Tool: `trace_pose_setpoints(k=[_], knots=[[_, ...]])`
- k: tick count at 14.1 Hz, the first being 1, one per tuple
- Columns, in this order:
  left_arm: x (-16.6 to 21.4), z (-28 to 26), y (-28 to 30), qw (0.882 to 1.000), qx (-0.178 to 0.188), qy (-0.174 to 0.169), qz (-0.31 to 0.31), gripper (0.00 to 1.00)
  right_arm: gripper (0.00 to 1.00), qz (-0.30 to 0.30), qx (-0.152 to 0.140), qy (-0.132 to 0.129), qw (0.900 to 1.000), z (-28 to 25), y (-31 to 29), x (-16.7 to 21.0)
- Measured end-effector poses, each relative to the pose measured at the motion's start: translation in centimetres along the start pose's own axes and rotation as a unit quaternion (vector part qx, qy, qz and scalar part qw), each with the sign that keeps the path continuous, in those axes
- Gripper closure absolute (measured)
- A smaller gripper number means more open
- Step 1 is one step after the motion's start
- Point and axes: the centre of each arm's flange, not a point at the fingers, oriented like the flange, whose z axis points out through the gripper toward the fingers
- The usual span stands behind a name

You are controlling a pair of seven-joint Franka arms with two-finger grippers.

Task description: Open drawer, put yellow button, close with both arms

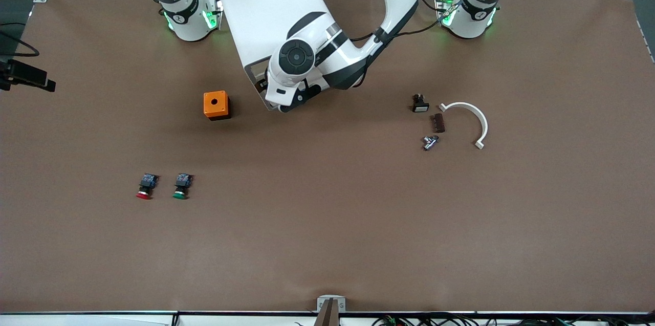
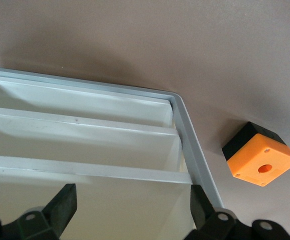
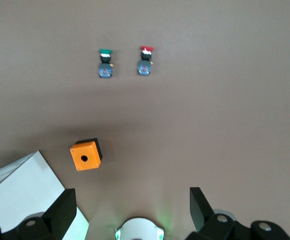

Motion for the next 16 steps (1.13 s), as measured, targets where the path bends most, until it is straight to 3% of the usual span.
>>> trace_pose_setpoints(k=[3,11,14,16], knots=[[0.4,-0.2,0.0,1.000,-0.001,0.001,-0.003,0.00,0.00,-0.013,0.001,0.035,0.999,0.1,-1.4,-2.1],[11.1,-10.2,-0.5,0.995,-0.073,0.012,-0.070,0.00,0.00,0.010,0.006,0.050,0.999,0.6,-0.4,-4.1],[13.0,-17.3,-1.9,0.990,-0.108,0.055,-0.069,0.00,0.00,0.011,0.006,0.057,0.998,0.3,-0.3,-4.2],[13.0,-22.4,-3.9,0.988,-0.101,0.096,-0.063,0.00,0.00,0.010,0.006,0.060,0.998,0.1,-0.5,-4.3]])
